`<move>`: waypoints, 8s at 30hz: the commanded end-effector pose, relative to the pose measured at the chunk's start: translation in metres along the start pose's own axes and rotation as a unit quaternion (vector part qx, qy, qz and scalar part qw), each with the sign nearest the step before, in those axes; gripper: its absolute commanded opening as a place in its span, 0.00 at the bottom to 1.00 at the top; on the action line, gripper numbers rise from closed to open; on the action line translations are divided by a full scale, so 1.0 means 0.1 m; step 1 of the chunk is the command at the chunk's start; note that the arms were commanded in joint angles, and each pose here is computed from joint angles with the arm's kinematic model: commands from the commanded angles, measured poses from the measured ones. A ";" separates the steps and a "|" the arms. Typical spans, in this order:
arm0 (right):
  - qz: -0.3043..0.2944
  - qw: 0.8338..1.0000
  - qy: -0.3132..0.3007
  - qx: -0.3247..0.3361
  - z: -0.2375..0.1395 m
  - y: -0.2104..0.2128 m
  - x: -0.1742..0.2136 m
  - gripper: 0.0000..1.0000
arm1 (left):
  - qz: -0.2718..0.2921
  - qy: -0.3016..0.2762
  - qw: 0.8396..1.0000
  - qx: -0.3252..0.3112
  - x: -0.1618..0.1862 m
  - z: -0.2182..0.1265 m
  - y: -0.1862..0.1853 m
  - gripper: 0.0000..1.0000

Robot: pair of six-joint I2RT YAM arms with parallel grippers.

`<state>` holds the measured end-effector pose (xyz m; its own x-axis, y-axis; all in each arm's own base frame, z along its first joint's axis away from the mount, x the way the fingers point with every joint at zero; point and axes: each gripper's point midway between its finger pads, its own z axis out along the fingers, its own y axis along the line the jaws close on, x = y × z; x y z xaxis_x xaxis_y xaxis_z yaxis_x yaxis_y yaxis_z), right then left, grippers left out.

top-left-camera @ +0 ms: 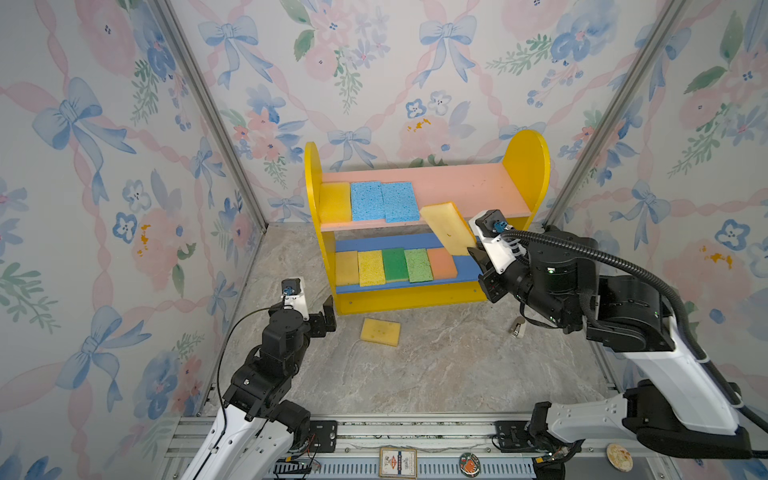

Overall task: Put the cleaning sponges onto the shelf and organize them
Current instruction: 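Raise the sponge to the pink top shelf while the left gripper withdraws, then lower the sponge flat beside the blue sponges and open the right gripper, then withdraw the right gripper from the top shelf down toward the table, then move both grippers toward the last pale yellow sponge on the table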

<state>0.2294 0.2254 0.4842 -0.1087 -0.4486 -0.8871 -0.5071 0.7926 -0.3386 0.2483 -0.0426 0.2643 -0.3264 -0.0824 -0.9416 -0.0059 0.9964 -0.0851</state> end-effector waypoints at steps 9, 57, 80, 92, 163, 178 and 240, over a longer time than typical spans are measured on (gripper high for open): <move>0.203 0.972 -0.065 -0.098 0.44 -0.31 -0.48 0.18 | 0.006 -0.008 1.000 -0.008 -0.03 0.00 0.03 0.98; 0.415 0.884 0.123 -0.175 1.27 -0.71 0.25 0.59 | 0.010 0.000 1.000 -0.008 0.00 0.03 0.02 0.98; 0.422 0.878 0.114 -0.194 1.89 -0.52 0.18 0.63 | 0.011 -0.001 1.000 -0.003 0.00 0.03 0.00 0.98; 0.419 0.882 0.122 -0.179 2.01 -0.54 0.27 0.62 | 0.012 -0.001 1.000 -0.002 -0.01 0.03 0.00 0.98; 0.374 0.912 -0.012 -0.166 0.54 -0.57 0.06 0.97 | 0.008 -0.014 1.000 0.011 -0.06 -0.03 -0.02 0.98; 0.423 0.876 0.141 -0.185 0.44 0.57 2.10 0.97 | -0.202 0.142 0.952 0.181 0.58 0.22 -0.81 0.98; 0.285 0.861 0.306 -0.290 1.36 2.57 3.30 0.98 | -0.272 0.258 0.888 0.266 2.04 0.76 -1.49 0.91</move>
<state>0.1851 0.3579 0.0657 -0.8133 -0.3162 -0.4884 -0.5613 0.6474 0.5156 0.2545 -0.1959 0.0512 -0.7896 -0.4094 -0.4570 0.0743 0.6755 -0.7336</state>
